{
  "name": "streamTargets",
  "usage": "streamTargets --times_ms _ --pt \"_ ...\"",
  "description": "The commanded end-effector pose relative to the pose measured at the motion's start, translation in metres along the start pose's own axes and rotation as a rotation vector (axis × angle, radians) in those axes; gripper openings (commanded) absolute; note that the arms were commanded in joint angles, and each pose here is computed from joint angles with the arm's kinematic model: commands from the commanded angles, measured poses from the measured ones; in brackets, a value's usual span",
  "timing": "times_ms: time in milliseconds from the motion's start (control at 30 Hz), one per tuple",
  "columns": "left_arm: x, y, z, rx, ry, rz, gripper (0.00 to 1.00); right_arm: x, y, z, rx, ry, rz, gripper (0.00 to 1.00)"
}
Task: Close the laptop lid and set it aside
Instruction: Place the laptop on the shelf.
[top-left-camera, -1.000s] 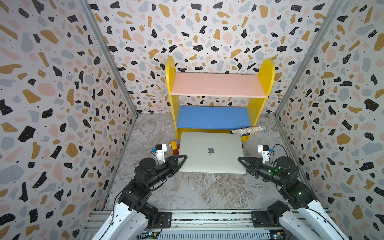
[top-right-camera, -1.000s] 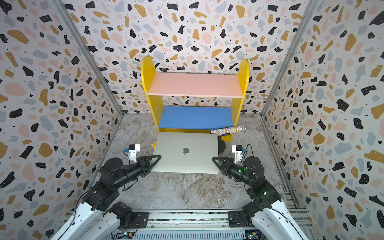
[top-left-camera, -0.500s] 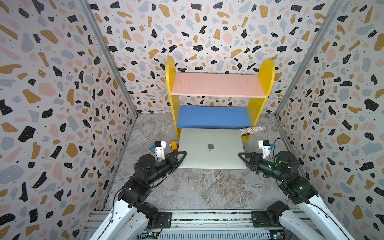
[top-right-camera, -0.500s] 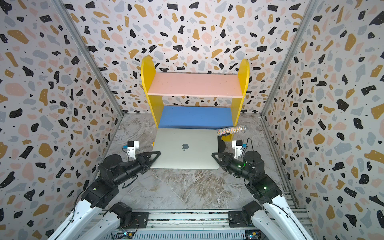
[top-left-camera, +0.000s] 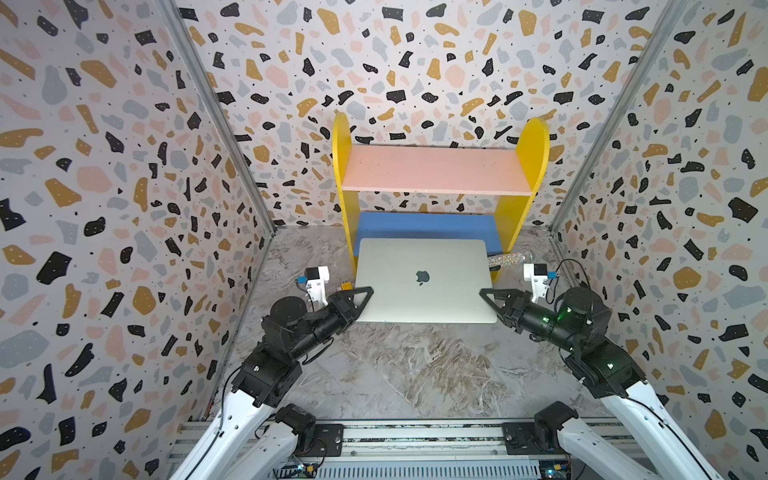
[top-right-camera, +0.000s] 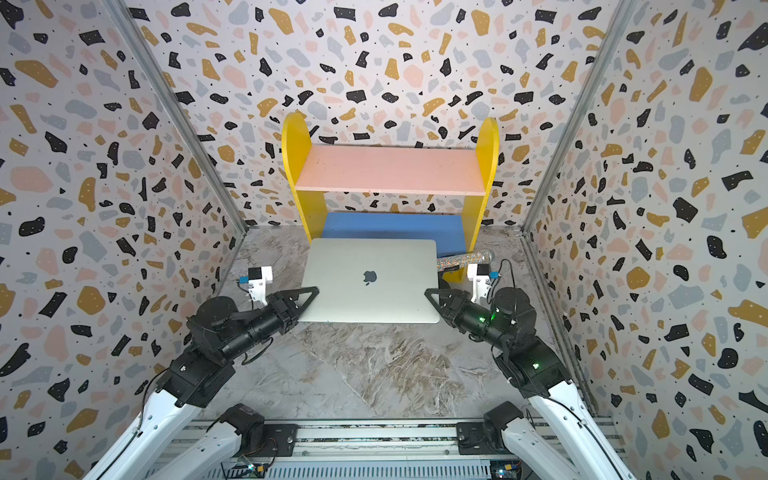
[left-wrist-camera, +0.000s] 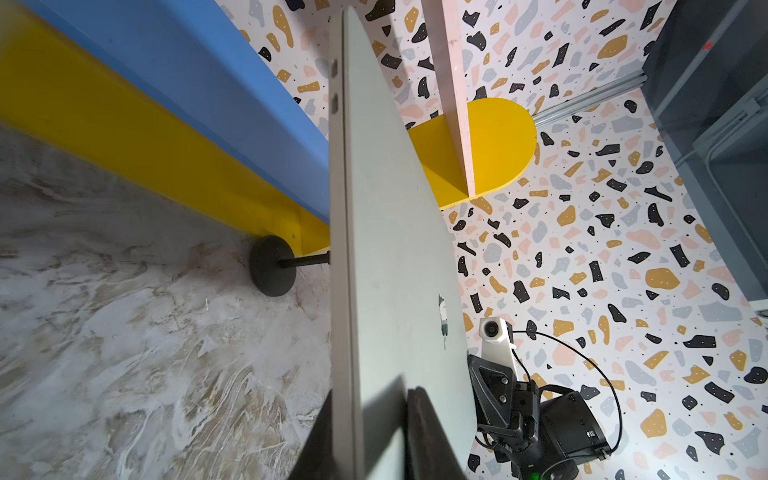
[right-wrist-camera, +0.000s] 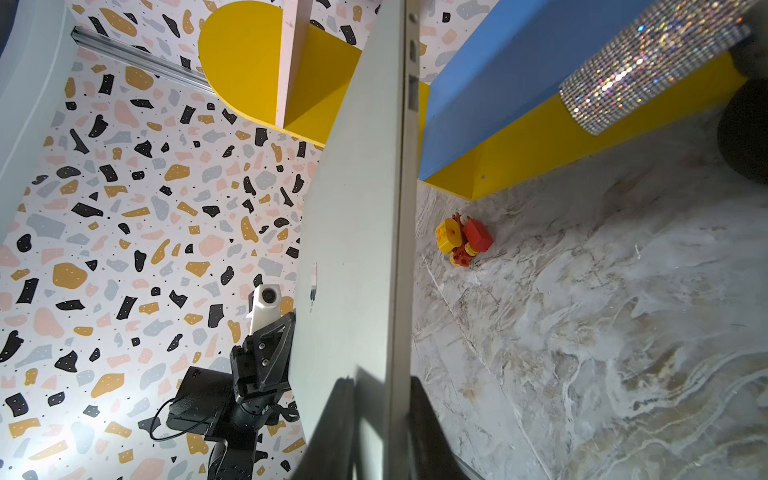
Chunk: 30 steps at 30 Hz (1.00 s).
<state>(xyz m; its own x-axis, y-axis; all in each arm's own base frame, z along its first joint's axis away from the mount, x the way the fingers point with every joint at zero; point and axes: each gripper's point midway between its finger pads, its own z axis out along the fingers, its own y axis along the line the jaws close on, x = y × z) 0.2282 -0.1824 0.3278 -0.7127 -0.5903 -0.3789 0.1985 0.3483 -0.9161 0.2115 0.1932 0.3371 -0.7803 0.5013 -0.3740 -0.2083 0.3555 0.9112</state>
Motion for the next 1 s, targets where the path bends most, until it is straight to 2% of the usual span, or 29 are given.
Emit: streamTargets --times_ms 0,667,967 --pt "0.023 -0.050 0.003 0.192 0.149 0.187 0.14 0.029 0.059 -0.005 -0.225 0.181 -0.204 0.00" --pt "0.000 -0.071 0.026 0.159 0.163 0.251 0.13 0.006 0.086 0.013 -0.218 0.177 -0.259 0.00" --pt "-0.017 -0.077 0.032 0.165 0.154 0.241 0.13 -0.005 0.095 0.016 -0.216 0.168 -0.270 0.00"
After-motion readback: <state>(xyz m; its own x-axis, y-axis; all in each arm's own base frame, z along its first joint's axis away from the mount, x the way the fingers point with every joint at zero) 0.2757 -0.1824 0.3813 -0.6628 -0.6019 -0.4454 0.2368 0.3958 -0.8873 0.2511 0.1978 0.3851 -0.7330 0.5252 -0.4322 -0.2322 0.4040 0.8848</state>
